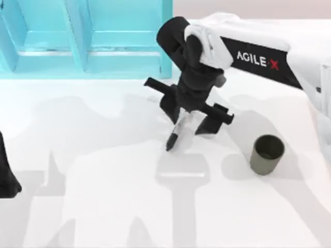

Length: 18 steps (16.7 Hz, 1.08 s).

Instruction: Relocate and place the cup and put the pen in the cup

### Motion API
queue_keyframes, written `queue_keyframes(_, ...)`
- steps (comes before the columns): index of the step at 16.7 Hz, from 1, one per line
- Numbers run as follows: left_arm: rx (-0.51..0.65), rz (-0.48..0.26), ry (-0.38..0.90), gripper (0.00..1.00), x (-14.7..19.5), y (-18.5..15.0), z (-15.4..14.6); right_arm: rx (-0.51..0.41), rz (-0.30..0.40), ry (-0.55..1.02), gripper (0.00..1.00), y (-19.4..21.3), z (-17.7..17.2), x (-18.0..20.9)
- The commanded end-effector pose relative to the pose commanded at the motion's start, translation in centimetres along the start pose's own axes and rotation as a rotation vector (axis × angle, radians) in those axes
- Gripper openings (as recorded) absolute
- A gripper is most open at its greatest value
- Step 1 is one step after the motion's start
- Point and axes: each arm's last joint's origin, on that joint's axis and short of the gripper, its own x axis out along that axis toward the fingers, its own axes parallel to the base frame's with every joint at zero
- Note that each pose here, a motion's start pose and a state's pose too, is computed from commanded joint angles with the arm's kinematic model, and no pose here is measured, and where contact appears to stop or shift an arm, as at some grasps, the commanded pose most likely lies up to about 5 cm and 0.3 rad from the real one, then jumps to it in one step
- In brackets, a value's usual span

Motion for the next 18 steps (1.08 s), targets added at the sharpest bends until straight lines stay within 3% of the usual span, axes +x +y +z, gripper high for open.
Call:
queue_keyframes(7,0.000,0.000,0.000,1.00,0.0,0.0,0.0,0.000,0.000,0.000,0.00,0.0,0.0,0.0)
queue_keyframes(8,0.000,0.000,0.000,1.00,0.0,0.0,0.0,-0.025,-0.029,-0.028,0.00,-0.5,0.0,-3.6)
queue_keyframes(11,0.000,0.000,0.000,1.00,0.0,0.0,0.0,-0.028,-0.037,-0.023,0.00,-0.6,-1.2,-4.5)
queue_keyframes(18,0.000,0.000,0.000,1.00,0.0,0.0,0.0,-0.028,-0.010,-0.038,0.00,-1.6,-6.3,-12.0)
